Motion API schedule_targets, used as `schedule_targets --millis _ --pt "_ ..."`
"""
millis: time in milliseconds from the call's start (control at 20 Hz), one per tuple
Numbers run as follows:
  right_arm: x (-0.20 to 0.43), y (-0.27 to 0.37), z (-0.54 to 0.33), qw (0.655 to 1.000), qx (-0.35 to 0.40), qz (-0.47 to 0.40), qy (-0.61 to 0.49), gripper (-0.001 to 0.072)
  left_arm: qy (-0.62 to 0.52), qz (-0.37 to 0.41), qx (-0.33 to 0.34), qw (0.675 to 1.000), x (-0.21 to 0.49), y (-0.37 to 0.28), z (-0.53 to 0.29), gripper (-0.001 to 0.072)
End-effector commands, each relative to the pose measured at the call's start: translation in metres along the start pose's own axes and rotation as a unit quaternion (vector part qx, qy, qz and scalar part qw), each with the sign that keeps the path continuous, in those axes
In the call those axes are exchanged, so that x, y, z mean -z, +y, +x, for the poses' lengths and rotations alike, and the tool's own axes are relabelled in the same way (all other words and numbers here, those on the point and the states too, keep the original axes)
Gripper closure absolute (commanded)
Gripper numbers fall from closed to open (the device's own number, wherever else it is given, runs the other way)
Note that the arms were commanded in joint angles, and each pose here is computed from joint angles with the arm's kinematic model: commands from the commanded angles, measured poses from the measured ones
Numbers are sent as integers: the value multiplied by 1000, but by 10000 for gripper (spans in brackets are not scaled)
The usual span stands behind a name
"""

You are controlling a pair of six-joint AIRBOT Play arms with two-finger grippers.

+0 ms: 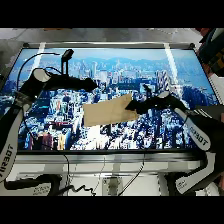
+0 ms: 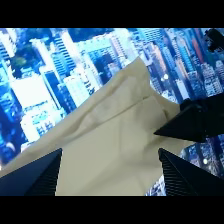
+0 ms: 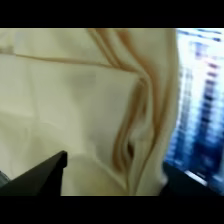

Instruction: Fold the clothes and pants, and hang the long-sleeved shirts on hangers.

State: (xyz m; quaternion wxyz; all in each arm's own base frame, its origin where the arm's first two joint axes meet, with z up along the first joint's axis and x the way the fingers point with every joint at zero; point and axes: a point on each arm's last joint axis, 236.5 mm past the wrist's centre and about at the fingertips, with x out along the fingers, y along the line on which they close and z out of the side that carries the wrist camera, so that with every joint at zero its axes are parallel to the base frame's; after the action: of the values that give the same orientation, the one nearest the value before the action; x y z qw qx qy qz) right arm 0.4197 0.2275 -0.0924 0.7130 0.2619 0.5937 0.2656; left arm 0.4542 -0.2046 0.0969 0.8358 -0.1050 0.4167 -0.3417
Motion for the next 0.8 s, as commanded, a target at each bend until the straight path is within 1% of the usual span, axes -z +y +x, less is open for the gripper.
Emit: schedule_targets --millis 0,50,150,250,350,450,550,650,750 --pt "-6 36 25 999 2 -47 -26 451 27 -18 2 999 13 16 -18 1" --pt "-9 42 25 997 6 -65 -28 705 35 -18 -2 999 17 21 -23 2" --pt "-26 49 8 993 20 -106 -43 700 52 1 -31 998 25 32 -39 4" --pt "-54 48 -31 987 61 -130 -79 701 57 36 -88 994 26 48 -67 4" --pt "-83 37 -96 977 120 -109 -138 700 46 76 -152 984 19 58 -105 6" --pt "-96 28 -165 964 165 -97 -183 701 27 107 -206 972 11 60 -145 8" --pt "-90 18 -240 950 206 -73 -222 701 10 131 -250 959 6 60 -178 8" --pt "-66 -2 -315 932 257 -14 -256 701 6 152 -288 946 4 61 -201 9" --pt "-28 -22 -388 902 317 43 -289 700 1 156 -294 943 3 58 -208 8"
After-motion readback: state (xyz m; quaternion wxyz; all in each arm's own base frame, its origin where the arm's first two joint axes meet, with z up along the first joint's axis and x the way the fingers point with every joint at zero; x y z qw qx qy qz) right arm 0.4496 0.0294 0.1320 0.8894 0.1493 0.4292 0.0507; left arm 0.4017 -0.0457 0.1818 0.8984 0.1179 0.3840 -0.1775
